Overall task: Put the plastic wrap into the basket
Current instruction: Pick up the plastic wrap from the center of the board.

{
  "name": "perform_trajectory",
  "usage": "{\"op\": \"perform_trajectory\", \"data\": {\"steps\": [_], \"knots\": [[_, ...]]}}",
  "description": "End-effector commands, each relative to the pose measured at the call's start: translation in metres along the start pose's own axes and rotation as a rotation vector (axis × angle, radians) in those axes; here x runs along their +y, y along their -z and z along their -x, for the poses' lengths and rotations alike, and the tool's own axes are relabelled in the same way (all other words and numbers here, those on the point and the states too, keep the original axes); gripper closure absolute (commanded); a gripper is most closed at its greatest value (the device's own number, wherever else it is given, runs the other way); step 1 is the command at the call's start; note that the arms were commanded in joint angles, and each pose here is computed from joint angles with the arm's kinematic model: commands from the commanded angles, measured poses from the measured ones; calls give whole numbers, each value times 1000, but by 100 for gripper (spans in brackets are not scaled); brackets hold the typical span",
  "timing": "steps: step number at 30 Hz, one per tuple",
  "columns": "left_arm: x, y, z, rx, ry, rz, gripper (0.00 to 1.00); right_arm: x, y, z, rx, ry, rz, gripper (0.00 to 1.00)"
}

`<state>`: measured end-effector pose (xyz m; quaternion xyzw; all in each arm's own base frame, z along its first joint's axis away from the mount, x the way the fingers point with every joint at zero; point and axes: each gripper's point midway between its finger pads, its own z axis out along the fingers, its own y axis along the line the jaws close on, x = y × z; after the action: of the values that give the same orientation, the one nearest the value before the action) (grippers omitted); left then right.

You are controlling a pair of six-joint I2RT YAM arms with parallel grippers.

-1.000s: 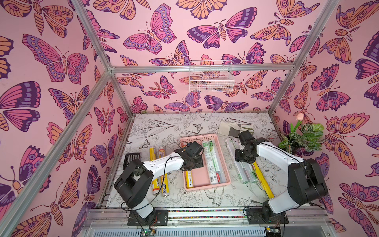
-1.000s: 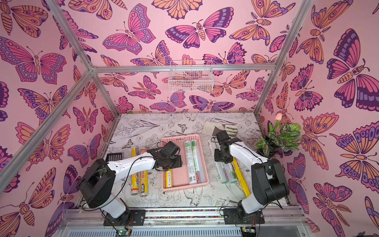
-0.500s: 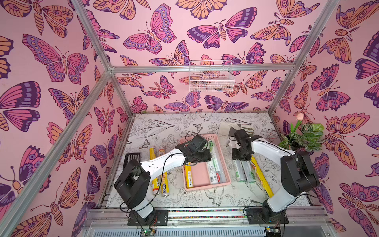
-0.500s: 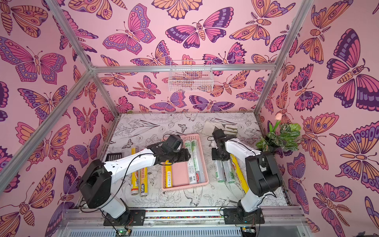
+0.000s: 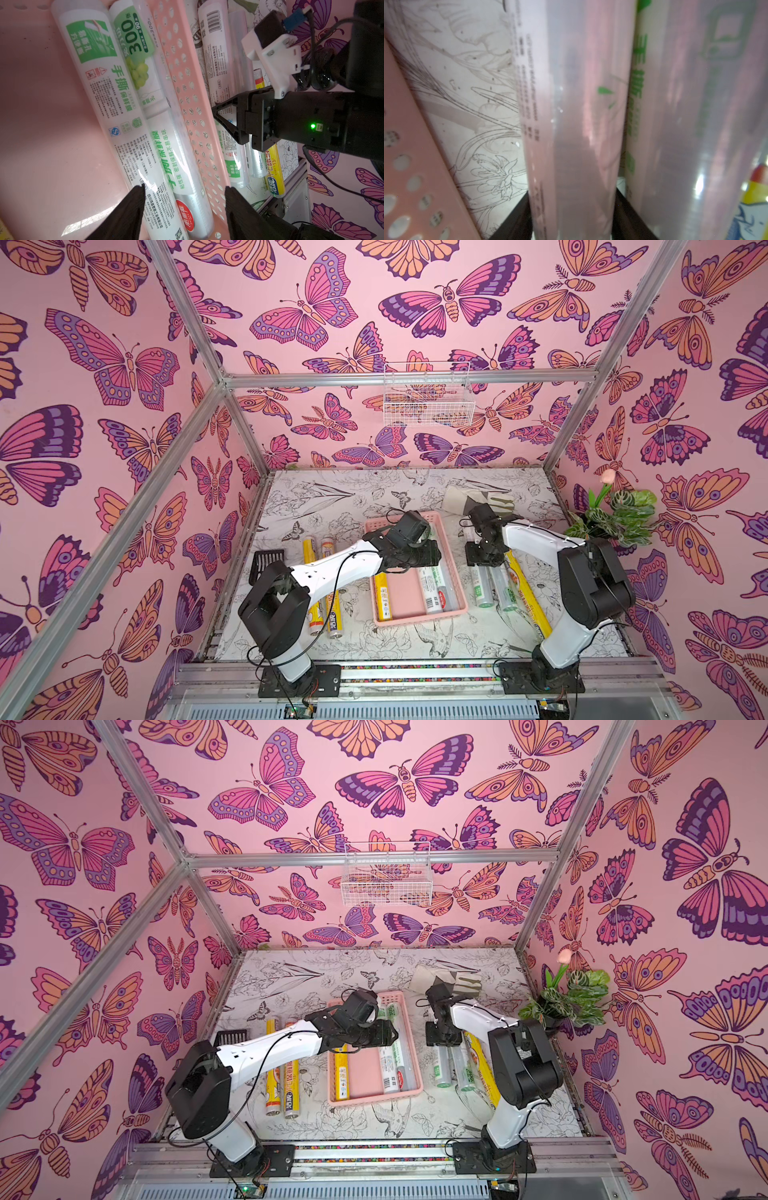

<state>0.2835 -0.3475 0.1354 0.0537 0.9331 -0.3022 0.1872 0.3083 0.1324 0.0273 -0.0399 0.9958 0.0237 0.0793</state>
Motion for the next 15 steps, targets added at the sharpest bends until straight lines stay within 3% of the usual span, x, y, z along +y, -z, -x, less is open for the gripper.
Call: {"op": "perform_trajectory", "data": {"steps": [1, 9, 15], "knots": [[1, -2, -3, 8, -8, -4, 33, 2, -5, -2, 9, 10, -4, 47], [-1, 2, 0, -14, -9, -10, 33, 5, 38, 7, -110, -25, 39, 67], [-4, 11, 6, -52, -14, -23, 33, 8, 79, 13, -219, -58, 92, 73]]}}
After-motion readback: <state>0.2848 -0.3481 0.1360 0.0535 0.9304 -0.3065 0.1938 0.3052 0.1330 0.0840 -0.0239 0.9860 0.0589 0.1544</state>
